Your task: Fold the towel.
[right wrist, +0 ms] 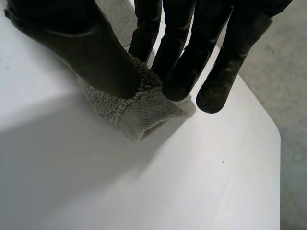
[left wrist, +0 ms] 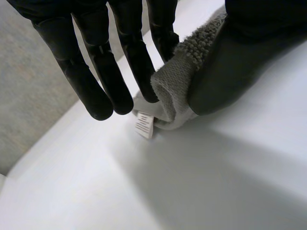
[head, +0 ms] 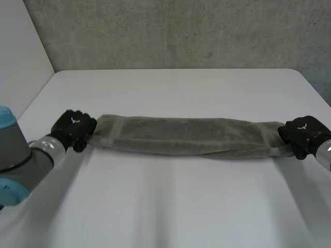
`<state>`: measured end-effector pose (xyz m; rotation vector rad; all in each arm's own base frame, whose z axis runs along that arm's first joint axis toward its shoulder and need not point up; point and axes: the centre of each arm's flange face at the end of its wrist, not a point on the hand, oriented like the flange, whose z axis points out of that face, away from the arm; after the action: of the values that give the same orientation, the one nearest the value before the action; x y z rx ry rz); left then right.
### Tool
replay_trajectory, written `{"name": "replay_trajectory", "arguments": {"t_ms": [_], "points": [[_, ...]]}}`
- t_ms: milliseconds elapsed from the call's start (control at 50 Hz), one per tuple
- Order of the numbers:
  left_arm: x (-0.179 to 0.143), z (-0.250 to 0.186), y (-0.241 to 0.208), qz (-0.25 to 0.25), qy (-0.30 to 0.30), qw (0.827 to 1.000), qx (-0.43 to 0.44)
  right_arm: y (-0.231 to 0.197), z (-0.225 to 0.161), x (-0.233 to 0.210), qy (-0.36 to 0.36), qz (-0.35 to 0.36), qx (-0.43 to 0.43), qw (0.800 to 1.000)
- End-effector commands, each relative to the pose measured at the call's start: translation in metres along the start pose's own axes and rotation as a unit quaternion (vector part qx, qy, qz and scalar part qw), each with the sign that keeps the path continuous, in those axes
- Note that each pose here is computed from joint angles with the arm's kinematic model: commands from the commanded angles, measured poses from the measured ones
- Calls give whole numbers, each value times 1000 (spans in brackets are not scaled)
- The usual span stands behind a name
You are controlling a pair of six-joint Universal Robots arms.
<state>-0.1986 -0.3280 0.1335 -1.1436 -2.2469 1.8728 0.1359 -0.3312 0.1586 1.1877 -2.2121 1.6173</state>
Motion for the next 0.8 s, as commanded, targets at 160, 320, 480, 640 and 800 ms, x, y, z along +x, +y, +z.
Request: {"name": "replay_trajectory", "arguments": {"t_ms": [160,320,480,640,800], "points": [[27,-48,6,-82,22,996,-34,5,3,21,-23,-22,47,998],[27,-52,5,-86,19,995,-34,11,3,46,7,-22,43,999],[23,-48,5,-84,12,996,-26,14,4,45,8,-12,35,999],[19,-45,5,-82,3,996,-19,22,-4,25,-18,30,15,999],[24,-49,8,-85,8,996,-26,24,-10,19,-24,117,11,993]]}}
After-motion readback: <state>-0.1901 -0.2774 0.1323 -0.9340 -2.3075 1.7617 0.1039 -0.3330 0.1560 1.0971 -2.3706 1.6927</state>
